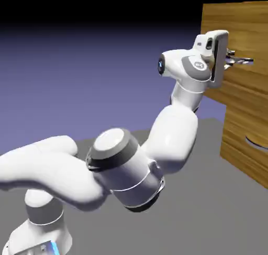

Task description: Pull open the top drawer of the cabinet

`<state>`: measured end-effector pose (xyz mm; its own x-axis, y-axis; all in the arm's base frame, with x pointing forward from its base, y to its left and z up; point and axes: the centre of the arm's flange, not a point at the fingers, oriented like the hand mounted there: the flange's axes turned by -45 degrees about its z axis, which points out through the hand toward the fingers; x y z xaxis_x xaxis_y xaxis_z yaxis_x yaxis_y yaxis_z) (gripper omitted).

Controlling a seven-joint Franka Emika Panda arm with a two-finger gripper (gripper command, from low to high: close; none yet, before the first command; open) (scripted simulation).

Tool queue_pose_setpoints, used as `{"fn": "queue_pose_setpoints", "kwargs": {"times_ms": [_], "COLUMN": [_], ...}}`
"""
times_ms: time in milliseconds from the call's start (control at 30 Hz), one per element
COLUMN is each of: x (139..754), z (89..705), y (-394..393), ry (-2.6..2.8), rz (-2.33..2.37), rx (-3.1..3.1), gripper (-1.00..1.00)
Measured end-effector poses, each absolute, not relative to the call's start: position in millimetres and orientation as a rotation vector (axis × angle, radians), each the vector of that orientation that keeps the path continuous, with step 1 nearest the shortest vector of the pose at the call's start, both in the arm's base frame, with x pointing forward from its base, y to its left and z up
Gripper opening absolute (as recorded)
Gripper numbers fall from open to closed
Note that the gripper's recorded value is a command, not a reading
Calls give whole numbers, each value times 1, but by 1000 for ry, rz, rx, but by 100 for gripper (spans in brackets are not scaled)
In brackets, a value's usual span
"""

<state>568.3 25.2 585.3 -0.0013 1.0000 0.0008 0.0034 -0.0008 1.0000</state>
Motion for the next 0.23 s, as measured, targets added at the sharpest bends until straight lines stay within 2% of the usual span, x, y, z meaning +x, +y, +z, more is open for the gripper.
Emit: {"fn": "queue_pose_setpoints", "kwargs": {"times_ms": [133,167,233], "x": [525,520,520], "z": [585,585,585], "y": [25,25,25], "ry": [1212,1212,1210], "rz": [1209,1209,1210], "rx": [1214,1214,1209], "gripper": [-100,100,100]}}
